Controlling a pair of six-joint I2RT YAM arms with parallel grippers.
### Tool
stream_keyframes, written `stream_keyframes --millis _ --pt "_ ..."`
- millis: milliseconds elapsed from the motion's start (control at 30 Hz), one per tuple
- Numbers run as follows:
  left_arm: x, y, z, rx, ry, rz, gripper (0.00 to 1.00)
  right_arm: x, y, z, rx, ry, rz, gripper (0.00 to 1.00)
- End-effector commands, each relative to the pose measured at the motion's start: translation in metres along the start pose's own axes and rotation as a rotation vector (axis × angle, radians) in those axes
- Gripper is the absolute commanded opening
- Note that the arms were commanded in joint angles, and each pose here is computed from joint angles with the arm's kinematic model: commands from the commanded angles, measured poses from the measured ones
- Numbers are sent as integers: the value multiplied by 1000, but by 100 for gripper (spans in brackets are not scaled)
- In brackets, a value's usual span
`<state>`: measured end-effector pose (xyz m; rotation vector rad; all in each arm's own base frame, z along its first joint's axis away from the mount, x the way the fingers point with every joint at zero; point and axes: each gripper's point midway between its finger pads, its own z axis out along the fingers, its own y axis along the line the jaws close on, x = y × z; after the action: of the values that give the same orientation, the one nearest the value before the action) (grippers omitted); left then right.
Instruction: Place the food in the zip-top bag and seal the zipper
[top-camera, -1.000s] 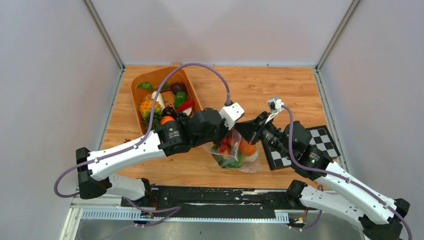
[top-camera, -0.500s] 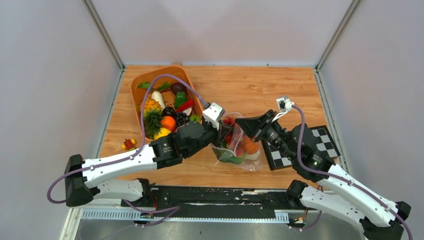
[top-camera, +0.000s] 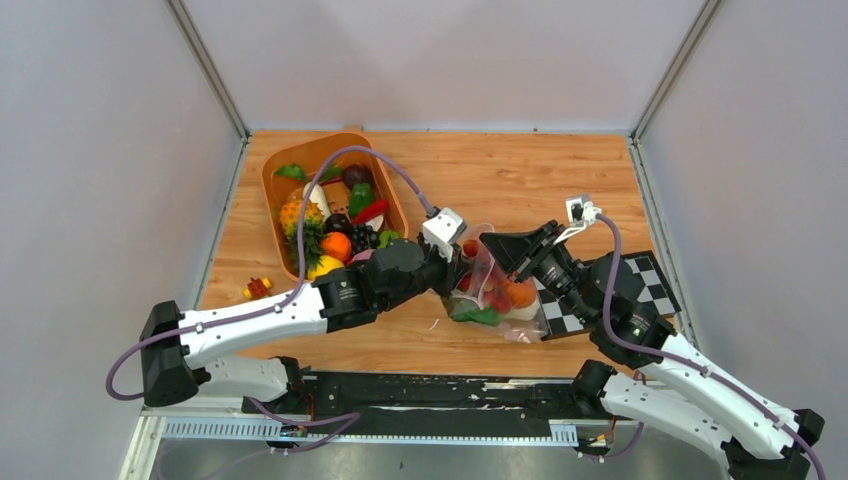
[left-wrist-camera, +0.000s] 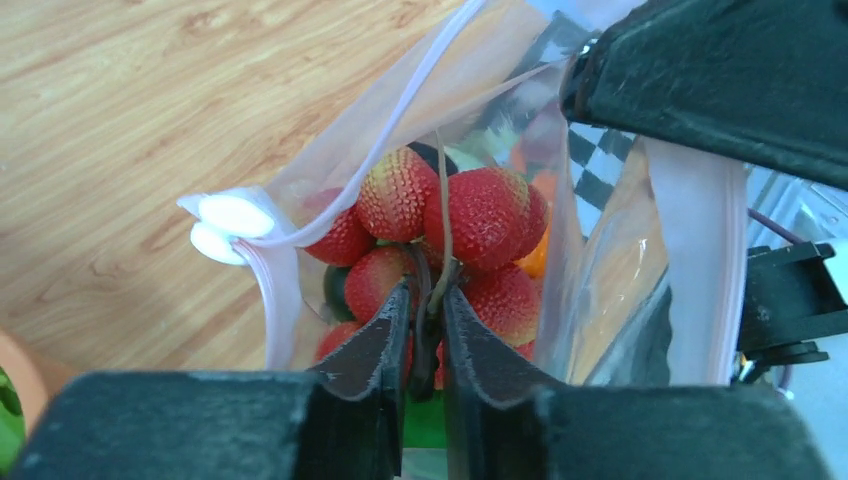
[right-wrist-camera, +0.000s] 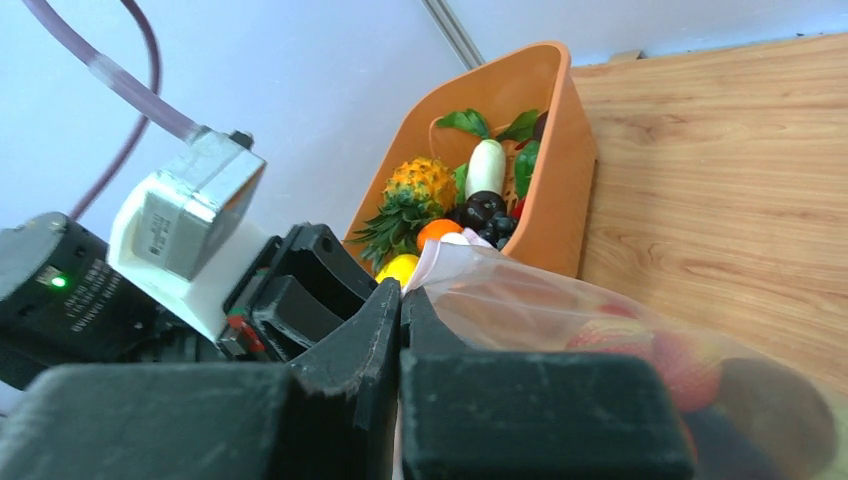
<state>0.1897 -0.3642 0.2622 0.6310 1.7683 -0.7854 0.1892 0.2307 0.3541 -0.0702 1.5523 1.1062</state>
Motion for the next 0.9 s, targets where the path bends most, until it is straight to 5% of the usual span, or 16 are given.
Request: stream_keyframes --millis 0,200,533,867 --pt "-43 -4 -19 19 -29 69 37 -37 16 -5 -39 -126 35 0" --pt "-75 -10 -39 55 -78 114 79 -27 2 -4 13 -115 23 0" --pt "-100 5 -72 8 -128 177 91 -17 -9 -3 48 -94 5 0" --pt "-84 126 -83 -347 -73 109 100 -19 -18 -8 90 -99 -39 0"
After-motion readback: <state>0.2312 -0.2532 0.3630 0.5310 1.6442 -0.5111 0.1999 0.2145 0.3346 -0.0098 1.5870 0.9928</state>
